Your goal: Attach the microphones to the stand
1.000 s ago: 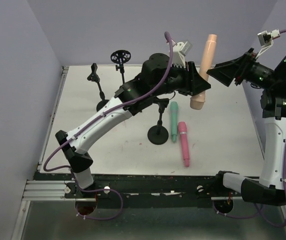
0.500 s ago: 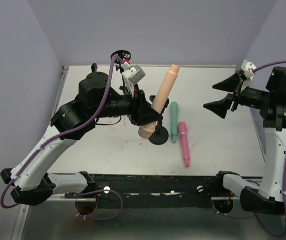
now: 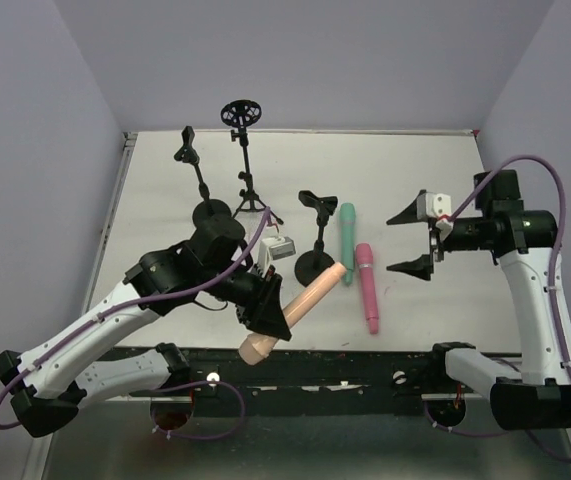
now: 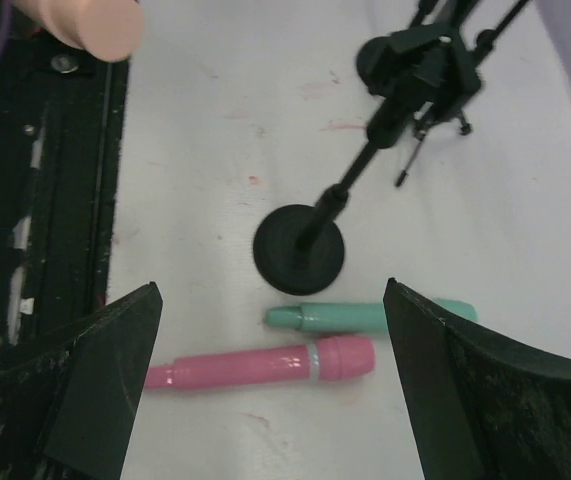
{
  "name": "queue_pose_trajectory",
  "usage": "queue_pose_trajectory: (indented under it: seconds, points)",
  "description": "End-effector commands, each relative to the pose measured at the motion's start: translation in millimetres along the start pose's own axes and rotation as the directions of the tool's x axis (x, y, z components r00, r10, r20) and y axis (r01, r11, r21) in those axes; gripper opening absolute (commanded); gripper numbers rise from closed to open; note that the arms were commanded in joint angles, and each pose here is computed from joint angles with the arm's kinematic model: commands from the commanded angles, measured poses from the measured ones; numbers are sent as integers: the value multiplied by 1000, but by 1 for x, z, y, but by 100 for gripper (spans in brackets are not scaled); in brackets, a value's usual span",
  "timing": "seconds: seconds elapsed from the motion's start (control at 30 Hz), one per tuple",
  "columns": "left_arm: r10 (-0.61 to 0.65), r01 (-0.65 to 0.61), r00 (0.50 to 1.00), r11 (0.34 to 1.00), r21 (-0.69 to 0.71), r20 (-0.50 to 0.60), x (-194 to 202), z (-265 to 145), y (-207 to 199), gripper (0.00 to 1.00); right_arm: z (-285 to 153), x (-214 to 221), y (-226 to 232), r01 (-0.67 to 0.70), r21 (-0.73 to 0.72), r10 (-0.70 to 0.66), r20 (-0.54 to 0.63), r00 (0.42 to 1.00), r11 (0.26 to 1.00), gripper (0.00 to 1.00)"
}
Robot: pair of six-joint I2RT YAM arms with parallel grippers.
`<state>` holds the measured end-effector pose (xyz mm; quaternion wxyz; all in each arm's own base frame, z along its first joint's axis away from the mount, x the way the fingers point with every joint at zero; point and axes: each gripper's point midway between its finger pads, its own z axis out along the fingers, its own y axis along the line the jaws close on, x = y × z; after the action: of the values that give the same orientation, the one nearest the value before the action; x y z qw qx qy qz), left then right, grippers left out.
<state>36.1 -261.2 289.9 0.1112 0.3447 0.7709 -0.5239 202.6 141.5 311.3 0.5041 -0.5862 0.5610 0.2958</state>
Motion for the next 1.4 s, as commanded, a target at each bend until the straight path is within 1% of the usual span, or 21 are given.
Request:
queue_pose_trajectory:
  seconds: [0.0,0.07,0.17,0.27,0.37,0.5,0.67,0.87,1.0,1.17,1.23,1.3,1.37]
  points:
    - [-41,49,995,995,83,-95,26,6,-1,0,28,11,57,-54,-232,59,15,998,971,100]
    - [-60,71,990,994,86,-127,32,14,8,0,33,18,67,-61,-272,66,10,998,960,100]
    - [-87,105,982,989,102,-166,40,26,20,0,33,23,71,-50,-277,50,-9,999,960,100]
    - [-106,130,975,984,118,-196,41,38,29,0,38,23,81,-62,-318,66,-1,998,946,100]
    - [-105,137,970,981,136,-219,36,46,31,0,51,25,102,-75,-420,86,8,996,905,100]
    - [-111,152,960,977,147,-259,30,58,34,0,68,34,123,-95,-524,95,-27,995,846,100]
    - [-126,179,942,973,148,-310,29,69,36,0,84,44,132,-71,-572,26,-87,996,817,100]
    - [-123,175,943,974,144,-310,22,70,33,0,96,56,153,-73,-644,-22,-138,990,761,98]
    - [-122,170,946,976,138,-302,19,70,32,0,98,58,157,-56,-653,-55,-148,987,755,90]
    - [-130,173,943,978,117,-307,19,71,35,0,98,51,159,-55,-665,-48,-135,990,745,80]
    - [-131,174,943,978,116,-307,19,71,35,0,98,50,161,-54,-671,-48,-132,990,740,74]
    - [-129,170,945,979,113,-300,16,71,34,1,97,51,163,-52,-675,-51,-131,990,736,66]
    - [-130,168,947,980,108,-295,15,70,34,2,96,50,164,-52,-679,-47,-126,991,733,54]
